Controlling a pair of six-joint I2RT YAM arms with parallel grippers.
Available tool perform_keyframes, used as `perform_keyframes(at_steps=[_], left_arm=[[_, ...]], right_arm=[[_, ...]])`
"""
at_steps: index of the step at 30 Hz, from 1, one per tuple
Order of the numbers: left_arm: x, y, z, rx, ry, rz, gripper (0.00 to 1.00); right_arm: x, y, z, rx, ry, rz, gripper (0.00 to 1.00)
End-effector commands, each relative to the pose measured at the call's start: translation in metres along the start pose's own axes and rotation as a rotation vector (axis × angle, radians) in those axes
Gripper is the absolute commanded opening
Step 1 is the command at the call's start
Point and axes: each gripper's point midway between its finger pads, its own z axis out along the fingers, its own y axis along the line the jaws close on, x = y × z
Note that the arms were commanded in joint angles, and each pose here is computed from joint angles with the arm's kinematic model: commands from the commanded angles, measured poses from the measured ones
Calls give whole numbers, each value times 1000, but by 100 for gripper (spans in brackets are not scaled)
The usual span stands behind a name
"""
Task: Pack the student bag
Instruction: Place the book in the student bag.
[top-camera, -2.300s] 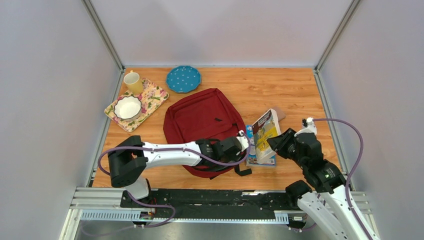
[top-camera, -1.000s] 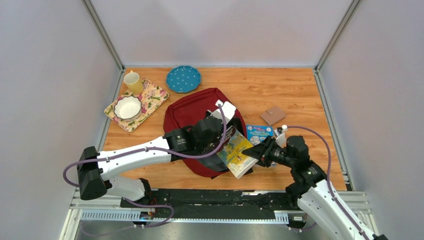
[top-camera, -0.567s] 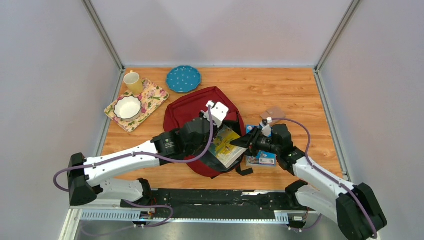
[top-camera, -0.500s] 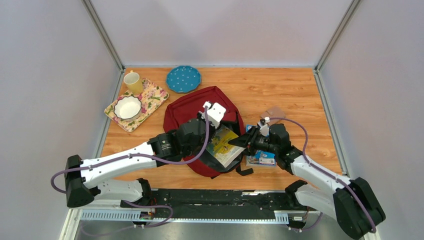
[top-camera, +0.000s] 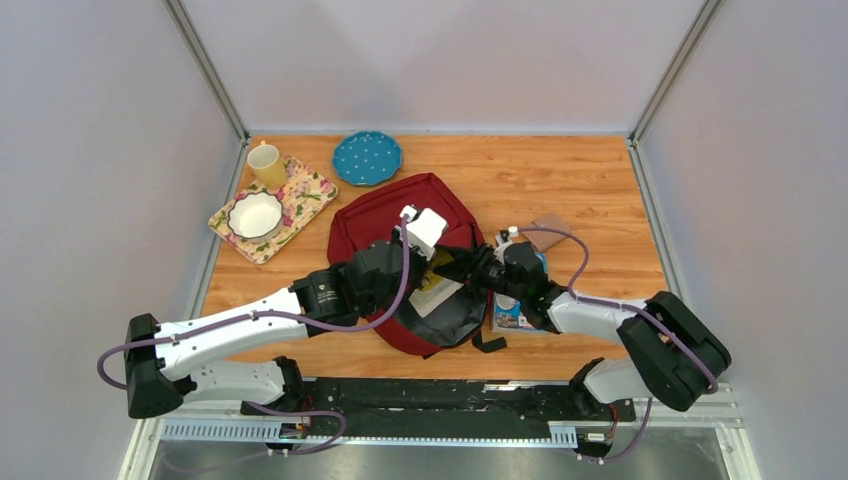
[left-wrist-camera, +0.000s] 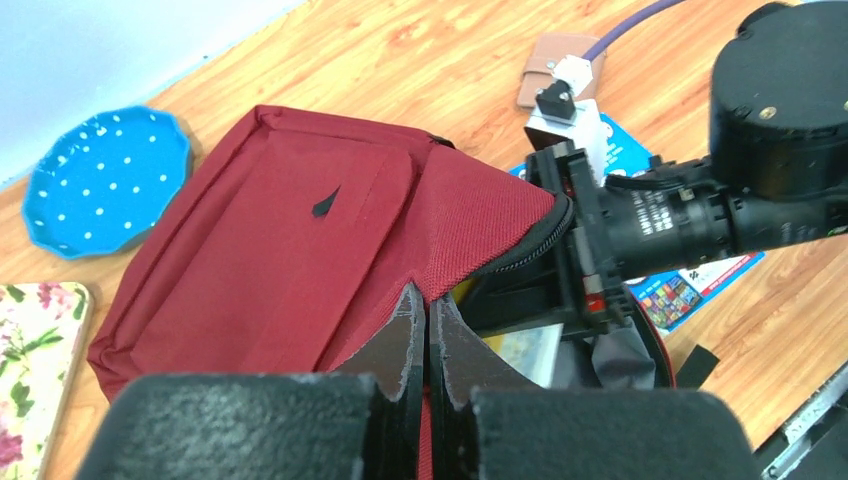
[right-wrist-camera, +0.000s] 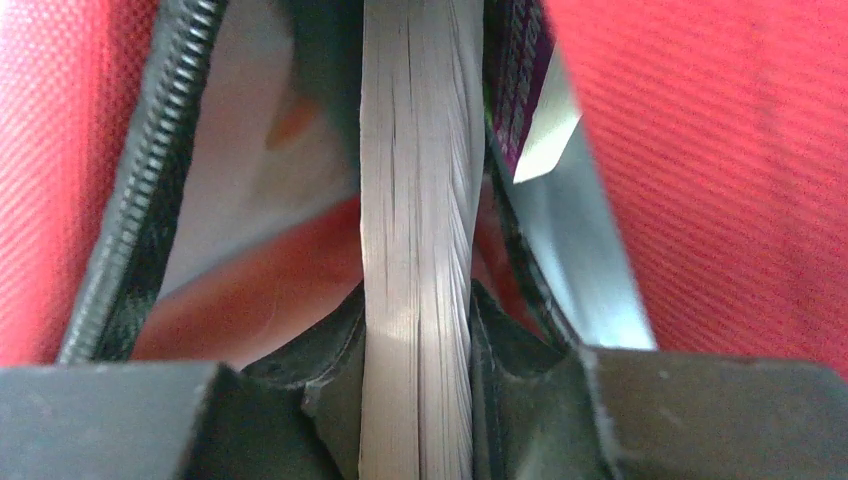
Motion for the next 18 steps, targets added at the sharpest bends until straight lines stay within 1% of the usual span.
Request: perform_keyframes(at_steps=[1,2,3,5,6,7,8,10,11,12,14,18], left_arm=[[-17,-5,-3,21,-64,-92,0],[-15,-5,-2,22,-56,-89,0],[-15,-5,-2,21,-54,-91,0],[-13,-5,-2,16,-48,-91,0],[-12,-3,-2,10,-47,-92,0],[-11,-4,-1,9,-41,-92,0],[-8,-3,-1,3,-28,-84,0],[-4,-1,-1,-8,-10,-81,0],[2,-2,-1,-7,5,-73,0],[5,-2,0,-9,13,-70,0],[11,0,0,-14,22,-67,0],[16,0,-1,-19,24,-68,0]], right_arm=[[-19,53,24,-152,-185,-121,0],[-20,34,35,-90,-192,-128,0],[-17,32,43,-71,-185,-128,0],[-16,12,55,-17,-166,-131,0],[-17,-14,60,40,-160,-116,4],[-17,-27,60,64,-159,-107,9],[-18,-34,60,70,-157,-102,22],[-12,-55,53,103,-131,-106,41],[-9,-63,50,129,-118,-107,55],[-5,-67,48,138,-95,-115,61],[1,-75,41,162,-64,-142,70],[7,-78,28,184,-46,-162,74]])
